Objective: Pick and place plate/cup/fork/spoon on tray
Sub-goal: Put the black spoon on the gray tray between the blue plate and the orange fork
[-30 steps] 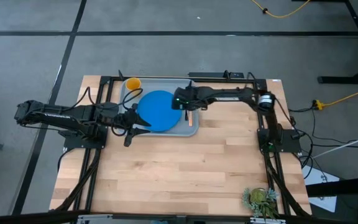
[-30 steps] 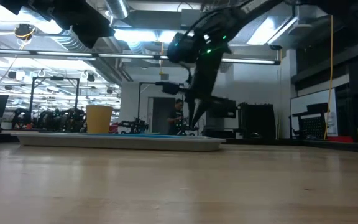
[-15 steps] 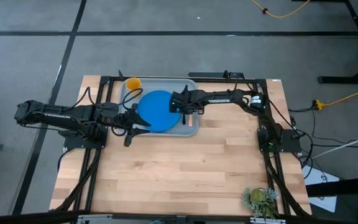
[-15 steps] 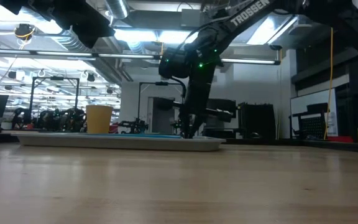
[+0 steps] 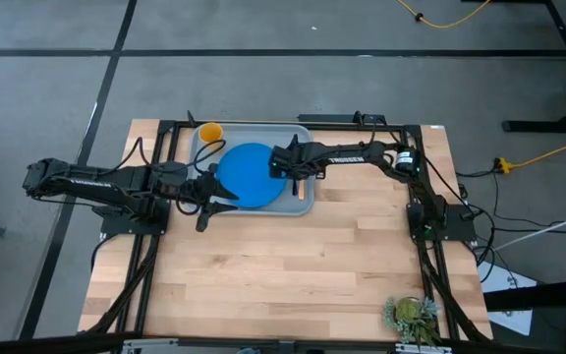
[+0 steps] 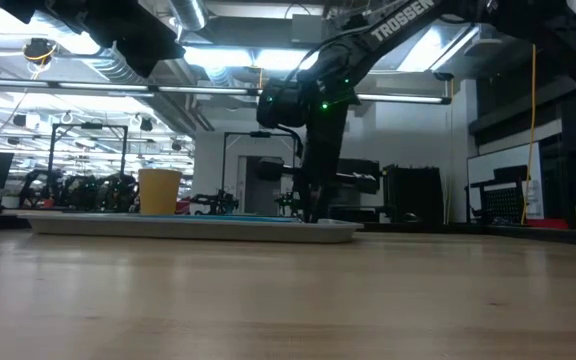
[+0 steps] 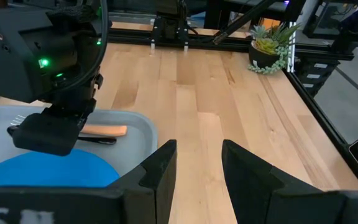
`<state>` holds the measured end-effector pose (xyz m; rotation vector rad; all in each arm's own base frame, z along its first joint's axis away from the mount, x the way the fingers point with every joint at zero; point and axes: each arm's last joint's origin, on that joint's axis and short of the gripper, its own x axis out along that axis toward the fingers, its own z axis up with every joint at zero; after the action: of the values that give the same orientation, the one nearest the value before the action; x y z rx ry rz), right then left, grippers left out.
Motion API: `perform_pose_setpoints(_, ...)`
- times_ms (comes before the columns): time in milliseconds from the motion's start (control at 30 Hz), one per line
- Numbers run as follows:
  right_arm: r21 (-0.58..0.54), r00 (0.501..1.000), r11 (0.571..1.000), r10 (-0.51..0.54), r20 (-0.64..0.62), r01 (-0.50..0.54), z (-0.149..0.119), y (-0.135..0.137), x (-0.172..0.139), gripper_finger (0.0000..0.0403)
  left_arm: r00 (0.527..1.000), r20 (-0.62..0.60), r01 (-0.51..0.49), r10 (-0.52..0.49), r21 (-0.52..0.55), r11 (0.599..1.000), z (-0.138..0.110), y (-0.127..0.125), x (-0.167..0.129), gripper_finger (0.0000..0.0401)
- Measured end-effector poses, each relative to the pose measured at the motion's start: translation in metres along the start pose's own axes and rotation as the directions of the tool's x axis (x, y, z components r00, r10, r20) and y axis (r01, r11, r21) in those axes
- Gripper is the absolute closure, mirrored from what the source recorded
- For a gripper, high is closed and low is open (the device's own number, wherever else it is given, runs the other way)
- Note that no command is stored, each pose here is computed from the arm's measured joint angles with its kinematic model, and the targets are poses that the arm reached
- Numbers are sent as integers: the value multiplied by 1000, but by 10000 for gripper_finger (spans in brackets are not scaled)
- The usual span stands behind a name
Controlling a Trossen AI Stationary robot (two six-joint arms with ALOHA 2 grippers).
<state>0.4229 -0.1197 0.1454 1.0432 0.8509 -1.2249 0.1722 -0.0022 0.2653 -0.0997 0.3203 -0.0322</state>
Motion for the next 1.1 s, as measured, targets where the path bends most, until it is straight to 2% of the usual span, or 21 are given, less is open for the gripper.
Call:
perform_pose_setpoints(400,1,1000,1000,4,2,-4,0,0,0,375,1000,0,0,0,0,1000,0,0,0,280)
perform_pose_setpoints(633,1,1000,1000,3,3,-3,0,0,-1,356,1000,0,0,0,0,1000,0,0,0,280)
perform_pose_setpoints(1100,-4,1000,1000,1,2,-1,0,0,-1,354,1000,0,0,0,0,1000,0,0,0,280)
